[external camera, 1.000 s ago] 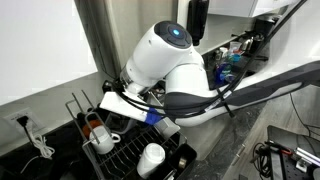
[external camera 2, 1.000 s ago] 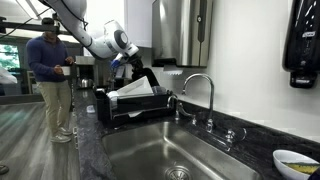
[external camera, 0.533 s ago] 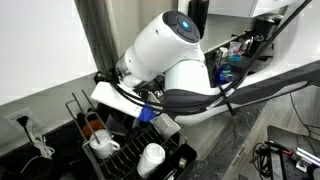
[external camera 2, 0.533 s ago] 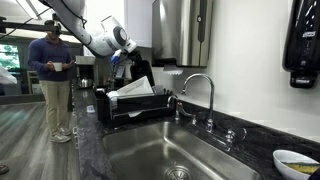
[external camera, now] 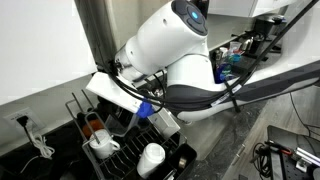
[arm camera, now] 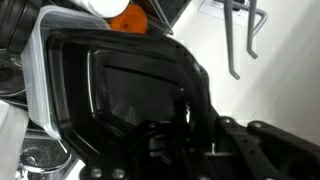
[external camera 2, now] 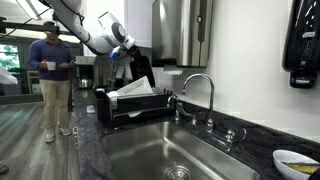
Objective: Move the black bowl from the dish drainer to the sink
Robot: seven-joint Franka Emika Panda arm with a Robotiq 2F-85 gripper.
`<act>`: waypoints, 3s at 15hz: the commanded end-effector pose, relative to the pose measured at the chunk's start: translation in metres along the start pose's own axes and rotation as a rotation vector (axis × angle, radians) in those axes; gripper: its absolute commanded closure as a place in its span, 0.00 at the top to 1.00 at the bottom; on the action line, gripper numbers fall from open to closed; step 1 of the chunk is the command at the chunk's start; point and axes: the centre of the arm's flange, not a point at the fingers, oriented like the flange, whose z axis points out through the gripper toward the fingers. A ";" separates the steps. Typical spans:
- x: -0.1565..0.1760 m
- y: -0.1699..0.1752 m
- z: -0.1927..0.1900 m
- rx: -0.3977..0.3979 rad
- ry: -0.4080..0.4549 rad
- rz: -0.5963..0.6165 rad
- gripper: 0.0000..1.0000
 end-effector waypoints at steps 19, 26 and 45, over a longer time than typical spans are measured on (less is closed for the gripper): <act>-0.010 0.046 -0.076 0.079 -0.182 -0.113 0.06; -0.009 0.055 -0.091 0.137 -0.277 -0.176 0.06; 0.046 0.048 -0.120 0.131 -0.370 -0.192 0.06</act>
